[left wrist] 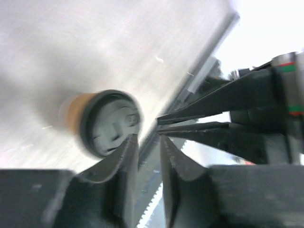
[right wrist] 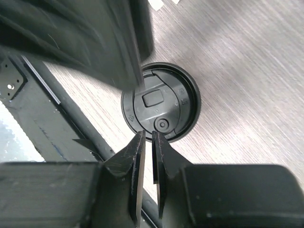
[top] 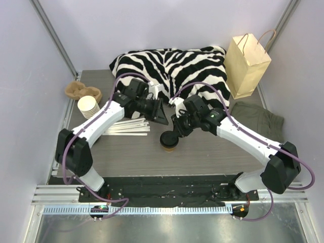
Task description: Pack the takeout coffee
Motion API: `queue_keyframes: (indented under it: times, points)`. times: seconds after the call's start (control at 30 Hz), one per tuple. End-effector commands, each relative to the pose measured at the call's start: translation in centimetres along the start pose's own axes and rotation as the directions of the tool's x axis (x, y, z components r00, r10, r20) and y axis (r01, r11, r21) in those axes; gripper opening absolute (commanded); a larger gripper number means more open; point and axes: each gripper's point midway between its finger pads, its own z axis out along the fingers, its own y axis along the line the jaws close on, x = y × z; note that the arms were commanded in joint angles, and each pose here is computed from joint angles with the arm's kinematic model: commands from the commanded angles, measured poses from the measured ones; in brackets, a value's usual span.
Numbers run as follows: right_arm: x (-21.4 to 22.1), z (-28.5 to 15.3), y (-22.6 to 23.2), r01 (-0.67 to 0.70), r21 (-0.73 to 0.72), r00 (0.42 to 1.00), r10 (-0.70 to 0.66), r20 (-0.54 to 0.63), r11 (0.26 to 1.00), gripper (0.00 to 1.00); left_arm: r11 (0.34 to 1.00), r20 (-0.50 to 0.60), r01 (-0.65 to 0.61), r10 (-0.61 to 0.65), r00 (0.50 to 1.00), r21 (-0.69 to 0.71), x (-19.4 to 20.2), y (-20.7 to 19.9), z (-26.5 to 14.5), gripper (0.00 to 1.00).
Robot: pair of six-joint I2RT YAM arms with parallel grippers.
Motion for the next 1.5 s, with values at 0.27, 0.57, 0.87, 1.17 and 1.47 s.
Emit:
queue_keyframes:
  times: [0.27,0.57,0.87,1.17,1.47]
  points:
    - [0.9,3.2,0.7,-0.187,-0.081,0.982,0.189,0.014,0.979,0.18,0.903,-0.029,-0.053,0.045,0.999,-0.427,2.1,5.4,-3.4,0.11]
    - [3.0,4.3,0.3,-0.303,-0.084,0.953,0.301,-0.036,0.949,0.12,0.889,0.030,-0.077,0.101,0.994,-0.451,1.4,4.0,-3.8,0.00]
    - [4.0,4.7,-0.4,-0.360,-0.087,0.932,0.355,-0.072,0.929,0.10,0.847,0.019,-0.169,0.207,0.978,-0.503,1.2,2.4,-2.1,0.00]
    - [4.9,5.2,-1.0,-0.382,-0.082,0.922,0.374,-0.095,0.920,0.09,0.881,-0.081,-0.196,0.179,0.981,-0.430,3.9,4.5,2.2,0.00]
    - [5.4,5.4,-1.4,-0.396,-0.076,0.916,0.388,-0.108,0.915,0.09,0.866,-0.109,-0.148,0.109,0.988,-0.478,5.0,7.7,1.5,0.00]
